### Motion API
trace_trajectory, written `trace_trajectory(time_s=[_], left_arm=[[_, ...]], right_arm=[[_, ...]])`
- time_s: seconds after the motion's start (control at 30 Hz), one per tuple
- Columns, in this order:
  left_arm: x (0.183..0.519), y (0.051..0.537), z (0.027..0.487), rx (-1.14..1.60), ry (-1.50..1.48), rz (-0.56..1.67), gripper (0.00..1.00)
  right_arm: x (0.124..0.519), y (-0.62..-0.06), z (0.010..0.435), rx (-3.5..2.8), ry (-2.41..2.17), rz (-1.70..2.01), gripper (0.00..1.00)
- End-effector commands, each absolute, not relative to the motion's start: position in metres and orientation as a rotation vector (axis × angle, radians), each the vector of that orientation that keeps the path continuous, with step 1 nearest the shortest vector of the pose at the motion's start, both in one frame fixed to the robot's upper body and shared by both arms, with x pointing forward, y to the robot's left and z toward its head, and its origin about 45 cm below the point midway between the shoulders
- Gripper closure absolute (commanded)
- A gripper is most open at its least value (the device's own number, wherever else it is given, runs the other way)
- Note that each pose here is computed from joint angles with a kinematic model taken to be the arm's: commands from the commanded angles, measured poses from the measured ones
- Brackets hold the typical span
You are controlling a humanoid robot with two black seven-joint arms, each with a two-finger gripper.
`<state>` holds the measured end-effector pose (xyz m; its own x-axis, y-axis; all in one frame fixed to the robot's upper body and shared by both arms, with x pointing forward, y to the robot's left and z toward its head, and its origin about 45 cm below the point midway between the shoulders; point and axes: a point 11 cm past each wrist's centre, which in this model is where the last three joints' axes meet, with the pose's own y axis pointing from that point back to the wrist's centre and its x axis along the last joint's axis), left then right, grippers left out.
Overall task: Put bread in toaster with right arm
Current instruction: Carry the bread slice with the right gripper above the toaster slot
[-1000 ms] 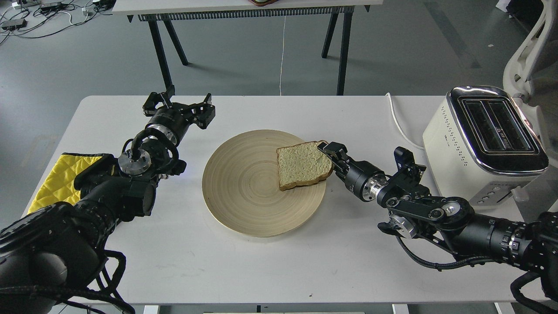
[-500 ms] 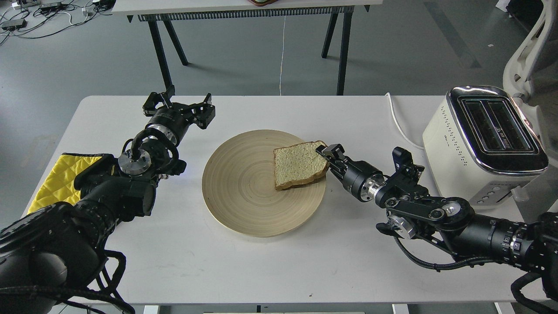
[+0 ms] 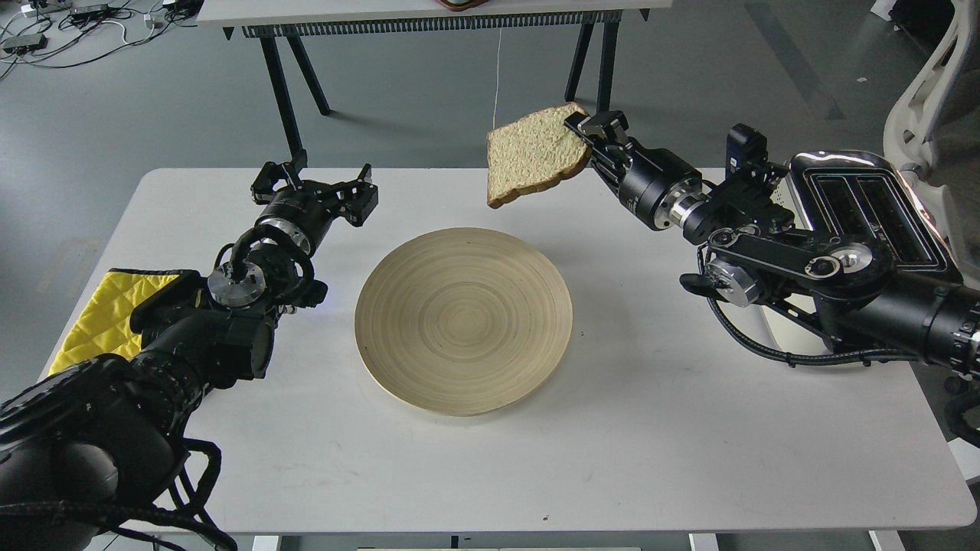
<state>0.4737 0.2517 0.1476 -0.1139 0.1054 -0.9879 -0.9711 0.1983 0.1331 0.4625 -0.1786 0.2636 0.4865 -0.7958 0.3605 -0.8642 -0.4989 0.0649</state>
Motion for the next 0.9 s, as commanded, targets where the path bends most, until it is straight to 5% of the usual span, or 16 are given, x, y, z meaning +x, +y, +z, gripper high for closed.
trace_trajectory(time_s=[0.0,0.37,0.87], left_arm=[[0.474,0.252,0.148,-0.927,1.320,1.186,0.00],[0.474,0.252,0.148,-0.927,1.320,1.186,0.00],[0.474,0.252,0.148,-0.927,1.320,1.186,0.00]], right_arm=[[0.479,-0.211,0.311,2.391,-1.455,0.596,0.96],[0.453,-0.371,0.378,1.923,-1.392,0.877,0.97],[0.363,-0.481,0.376,1.672,-1.348,0.829,0.96]])
